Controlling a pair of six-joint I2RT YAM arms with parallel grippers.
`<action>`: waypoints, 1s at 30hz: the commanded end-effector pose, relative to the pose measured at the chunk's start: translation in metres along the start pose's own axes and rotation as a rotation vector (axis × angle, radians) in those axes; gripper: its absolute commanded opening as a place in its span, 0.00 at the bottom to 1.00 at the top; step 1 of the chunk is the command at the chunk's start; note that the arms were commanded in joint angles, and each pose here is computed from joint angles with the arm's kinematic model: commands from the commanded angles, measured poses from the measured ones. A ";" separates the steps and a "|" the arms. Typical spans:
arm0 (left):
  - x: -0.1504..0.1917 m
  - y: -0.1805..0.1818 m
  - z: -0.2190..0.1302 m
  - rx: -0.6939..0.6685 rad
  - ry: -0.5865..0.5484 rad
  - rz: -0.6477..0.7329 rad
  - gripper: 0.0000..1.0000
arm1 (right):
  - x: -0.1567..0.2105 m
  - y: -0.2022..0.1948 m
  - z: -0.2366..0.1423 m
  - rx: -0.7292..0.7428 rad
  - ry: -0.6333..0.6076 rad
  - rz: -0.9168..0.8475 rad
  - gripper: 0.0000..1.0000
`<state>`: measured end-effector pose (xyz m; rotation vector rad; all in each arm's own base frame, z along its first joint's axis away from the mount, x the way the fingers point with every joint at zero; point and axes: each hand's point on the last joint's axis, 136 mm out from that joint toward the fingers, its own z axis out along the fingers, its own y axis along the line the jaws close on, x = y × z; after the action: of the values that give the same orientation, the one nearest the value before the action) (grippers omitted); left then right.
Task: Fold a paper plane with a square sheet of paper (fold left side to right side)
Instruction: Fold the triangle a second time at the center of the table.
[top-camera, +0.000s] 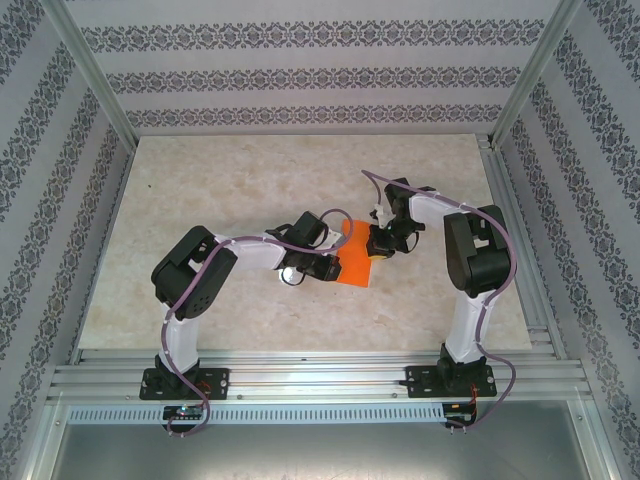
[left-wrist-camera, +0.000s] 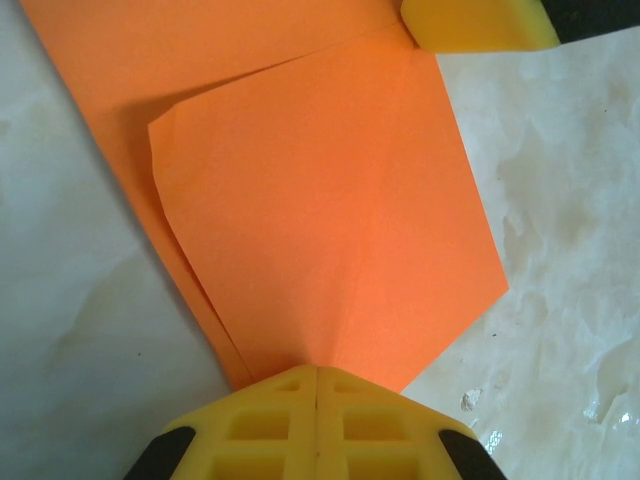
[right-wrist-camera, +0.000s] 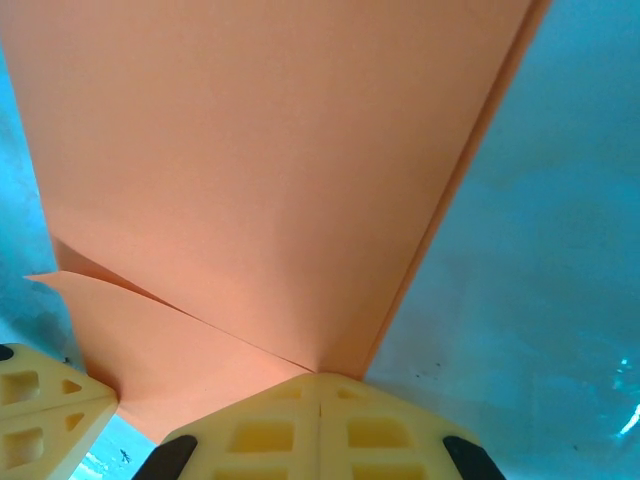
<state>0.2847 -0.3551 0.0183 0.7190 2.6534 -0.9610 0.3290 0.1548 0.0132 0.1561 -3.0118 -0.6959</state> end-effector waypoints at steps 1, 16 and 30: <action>0.058 0.043 0.009 -0.167 0.162 -0.062 0.00 | -0.009 -0.021 -0.016 0.100 -0.045 0.018 0.04; 0.052 0.040 0.010 -0.158 0.144 -0.058 0.00 | 0.021 0.058 0.007 -0.143 -0.063 -0.023 0.05; 0.003 -0.005 -0.015 -0.038 0.035 0.015 0.01 | 0.028 0.017 0.035 0.038 0.003 0.055 0.05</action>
<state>0.2853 -0.3530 0.0221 0.7229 2.6560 -0.9343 0.2964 0.2027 0.0119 0.1149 -2.9792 -0.8202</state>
